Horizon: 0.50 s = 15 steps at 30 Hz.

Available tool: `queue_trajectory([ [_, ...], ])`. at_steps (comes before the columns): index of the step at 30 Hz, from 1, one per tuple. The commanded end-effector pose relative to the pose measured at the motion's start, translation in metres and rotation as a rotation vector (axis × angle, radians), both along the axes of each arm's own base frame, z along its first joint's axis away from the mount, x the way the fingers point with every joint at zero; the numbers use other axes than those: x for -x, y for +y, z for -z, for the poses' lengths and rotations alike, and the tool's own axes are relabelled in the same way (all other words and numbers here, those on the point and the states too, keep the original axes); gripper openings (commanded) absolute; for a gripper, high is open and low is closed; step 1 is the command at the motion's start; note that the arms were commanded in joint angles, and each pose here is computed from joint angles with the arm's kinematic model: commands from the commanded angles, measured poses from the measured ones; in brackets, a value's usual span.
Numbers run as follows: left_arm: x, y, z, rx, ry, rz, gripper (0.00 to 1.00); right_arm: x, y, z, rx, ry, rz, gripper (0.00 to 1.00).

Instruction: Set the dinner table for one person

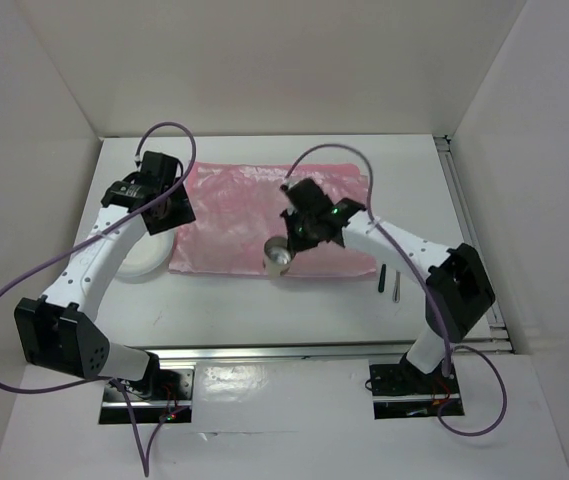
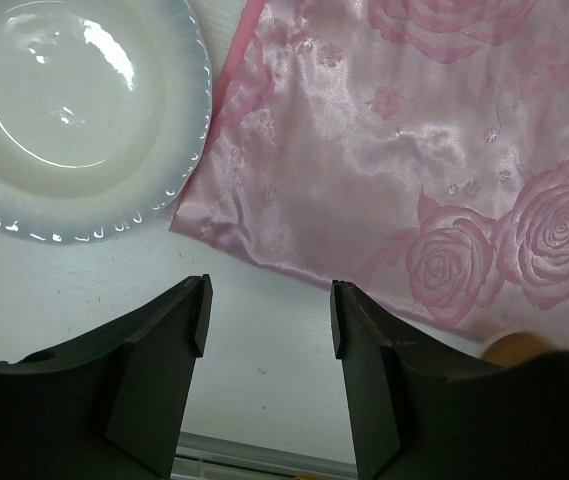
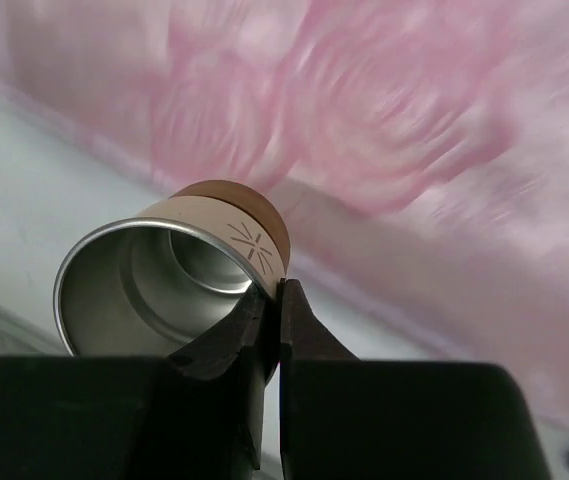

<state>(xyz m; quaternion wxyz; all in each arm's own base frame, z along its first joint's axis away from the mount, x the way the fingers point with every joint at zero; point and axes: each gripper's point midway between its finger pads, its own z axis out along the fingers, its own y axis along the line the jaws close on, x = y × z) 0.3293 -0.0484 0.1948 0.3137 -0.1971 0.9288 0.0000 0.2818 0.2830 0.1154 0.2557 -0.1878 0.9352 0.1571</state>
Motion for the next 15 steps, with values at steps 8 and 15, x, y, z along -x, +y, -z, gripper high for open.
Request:
queue_trajectory([
  [8,-0.006,0.005,-0.009,-0.007,-0.050,0.002,0.68,-0.219,-0.128,-0.067,0.019,-0.221,0.484,0.00],
  [15,-0.001,0.012,-0.003,0.000,-0.031,-0.031,0.69,-0.287,-0.196,-0.035,0.011,-0.184,0.646,0.00],
])
